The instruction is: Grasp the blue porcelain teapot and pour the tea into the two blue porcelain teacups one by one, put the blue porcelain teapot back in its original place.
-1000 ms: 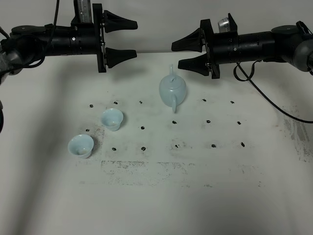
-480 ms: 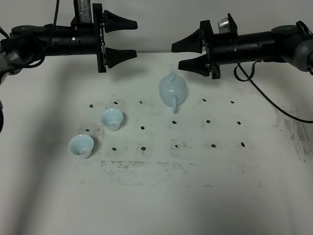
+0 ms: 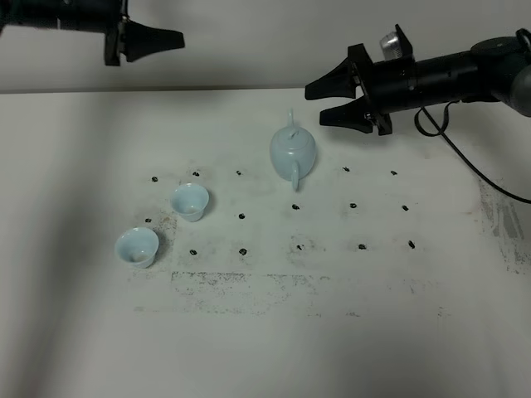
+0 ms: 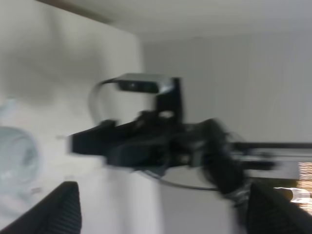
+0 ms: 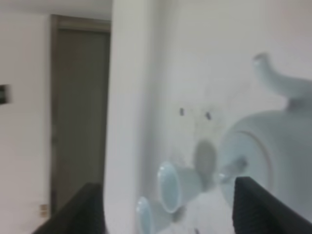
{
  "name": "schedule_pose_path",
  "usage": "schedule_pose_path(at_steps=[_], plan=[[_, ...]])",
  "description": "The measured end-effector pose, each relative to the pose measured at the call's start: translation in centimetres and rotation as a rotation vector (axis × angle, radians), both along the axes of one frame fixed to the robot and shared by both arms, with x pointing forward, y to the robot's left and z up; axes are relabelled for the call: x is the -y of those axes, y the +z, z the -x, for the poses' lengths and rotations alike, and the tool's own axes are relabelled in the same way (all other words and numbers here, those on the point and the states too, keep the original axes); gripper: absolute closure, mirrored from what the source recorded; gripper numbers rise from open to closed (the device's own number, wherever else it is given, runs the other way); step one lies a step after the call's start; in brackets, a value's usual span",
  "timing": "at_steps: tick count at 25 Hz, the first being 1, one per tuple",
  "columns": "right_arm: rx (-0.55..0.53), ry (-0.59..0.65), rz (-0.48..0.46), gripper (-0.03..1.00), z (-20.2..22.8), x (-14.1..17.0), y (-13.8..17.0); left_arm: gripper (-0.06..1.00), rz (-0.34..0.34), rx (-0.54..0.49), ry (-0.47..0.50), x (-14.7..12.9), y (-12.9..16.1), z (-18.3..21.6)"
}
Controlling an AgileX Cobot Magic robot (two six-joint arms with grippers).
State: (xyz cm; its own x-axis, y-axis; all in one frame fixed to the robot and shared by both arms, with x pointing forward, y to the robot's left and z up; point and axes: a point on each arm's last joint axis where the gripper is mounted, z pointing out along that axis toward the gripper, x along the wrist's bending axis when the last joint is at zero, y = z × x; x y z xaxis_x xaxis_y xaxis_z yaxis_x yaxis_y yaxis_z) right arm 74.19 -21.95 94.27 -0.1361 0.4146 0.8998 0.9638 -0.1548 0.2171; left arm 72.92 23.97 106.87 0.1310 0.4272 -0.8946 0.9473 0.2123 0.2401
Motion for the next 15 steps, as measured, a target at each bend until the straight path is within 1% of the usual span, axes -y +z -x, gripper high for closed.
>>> schedule_pose_path(at_steps=[2, 5, 7, 8, 11, 14, 15], plan=[[0.021, -0.005, 0.033, 0.43, 0.1, 1.0, 0.8, 0.28, -0.118, 0.031, 0.025, -0.8, 2.5, 1.3], [0.054, -0.02, 0.071, 0.43, 0.2, 2.6, 2.2, 0.28, -0.314, 0.082, 0.072, -2.0, 5.4, 3.2], [0.074, -0.032, 0.102, 0.43, 0.4, 3.7, 3.1, 0.28, -0.406, 0.121, 0.102, -2.5, 7.4, 4.4], [0.083, -0.038, 0.115, 0.43, 0.4, 4.2, 3.5, 0.28, -0.443, 0.148, 0.116, -2.7, 8.6, 5.2], [0.11, -0.052, 0.176, 0.43, 0.8, 6.0, 4.6, 0.29, -0.495, 0.214, 0.139, -3.0, 11.6, 7.8], [0.131, -0.072, 0.208, 0.43, 1.0, 7.5, 5.7, 0.3, -0.552, 0.26, 0.134, -3.1, 13.4, 10.8], [0.136, -0.076, 0.216, 0.43, 1.1, 7.8, 5.9, 0.31, -0.586, 0.267, 0.132, -3.3, 13.7, 11.8]])
